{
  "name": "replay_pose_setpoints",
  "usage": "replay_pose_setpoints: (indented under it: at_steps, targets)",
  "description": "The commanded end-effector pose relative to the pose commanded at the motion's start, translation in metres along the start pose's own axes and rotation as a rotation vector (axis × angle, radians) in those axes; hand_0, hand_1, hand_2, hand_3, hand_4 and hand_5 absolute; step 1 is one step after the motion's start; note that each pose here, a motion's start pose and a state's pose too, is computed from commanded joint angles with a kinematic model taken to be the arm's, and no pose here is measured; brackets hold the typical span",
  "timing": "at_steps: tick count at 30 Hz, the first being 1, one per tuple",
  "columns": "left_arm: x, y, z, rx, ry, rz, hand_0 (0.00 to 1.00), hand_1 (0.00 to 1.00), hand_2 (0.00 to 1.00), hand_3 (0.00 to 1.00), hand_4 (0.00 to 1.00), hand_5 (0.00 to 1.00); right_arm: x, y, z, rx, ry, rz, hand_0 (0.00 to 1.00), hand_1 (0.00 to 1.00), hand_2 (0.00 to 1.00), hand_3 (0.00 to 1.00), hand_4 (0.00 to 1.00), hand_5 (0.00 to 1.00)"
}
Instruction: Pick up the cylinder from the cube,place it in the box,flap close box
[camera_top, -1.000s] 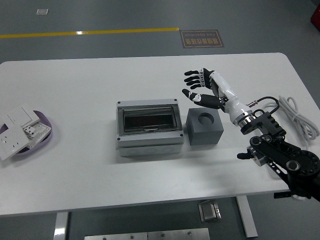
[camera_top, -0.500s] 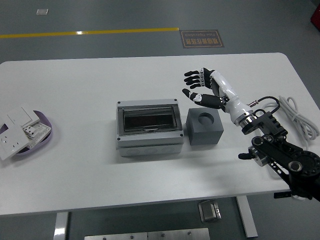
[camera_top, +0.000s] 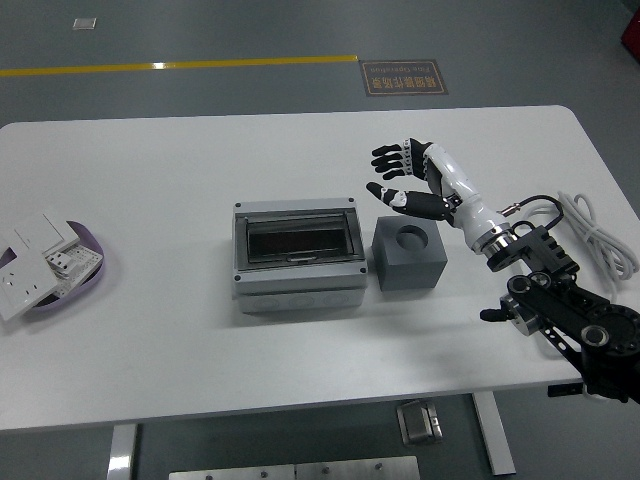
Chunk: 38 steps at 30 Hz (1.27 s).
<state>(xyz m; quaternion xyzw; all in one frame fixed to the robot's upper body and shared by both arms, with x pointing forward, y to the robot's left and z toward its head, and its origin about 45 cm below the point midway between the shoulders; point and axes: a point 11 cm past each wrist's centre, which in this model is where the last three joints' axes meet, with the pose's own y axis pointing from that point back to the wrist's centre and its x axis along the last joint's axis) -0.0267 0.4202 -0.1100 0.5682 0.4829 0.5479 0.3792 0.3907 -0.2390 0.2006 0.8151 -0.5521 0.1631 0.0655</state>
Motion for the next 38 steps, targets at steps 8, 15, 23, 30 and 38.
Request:
replay_pose_setpoints:
  at_steps: [8, 15, 23, 30, 38]
  targets:
    - [0.0031, 0.0004, 0.0009, 0.001, -0.002, 0.006, 0.621, 0.641, 0.629, 0.633, 0.692, 0.251, 0.0009, 0.0032, 0.0027, -0.009, 0.000, 0.004, 0.587, 0.629, 0.610, 0.598, 0.802, 0.107]
    - [0.0039, 0.0001, -0.0013, 0.004, -0.002, 0.007, 0.621, 0.642, 0.629, 0.633, 0.692, 0.251, 0.0022, 0.0052, 0.0012, -0.001, 0.029, 0.003, 0.585, 0.632, 0.615, 0.610, 0.633, 0.009]
    - [0.0014, -0.0004, -0.0034, 0.007, 0.000, 0.002, 0.620, 0.642, 0.629, 0.633, 0.691, 0.251, 0.0026, 0.0060, -0.0013, 0.008, 0.024, 0.002, 0.590, 0.632, 0.618, 0.613, 0.629, 0.002]
    - [0.0006, -0.0005, -0.0039, 0.009, 0.001, 0.001, 0.620, 0.641, 0.628, 0.634, 0.691, 0.251, 0.0045, 0.0070, -0.0014, 0.010, 0.003, 0.013, 0.592, 0.633, 0.618, 0.609, 0.705, 0.027]
    - [-0.0004, -0.0006, -0.0036, 0.007, 0.003, -0.001, 0.620, 0.641, 0.628, 0.634, 0.691, 0.251, 0.0052, 0.0080, -0.0016, 0.012, -0.035, 0.023, 0.592, 0.633, 0.618, 0.609, 0.705, 0.027]
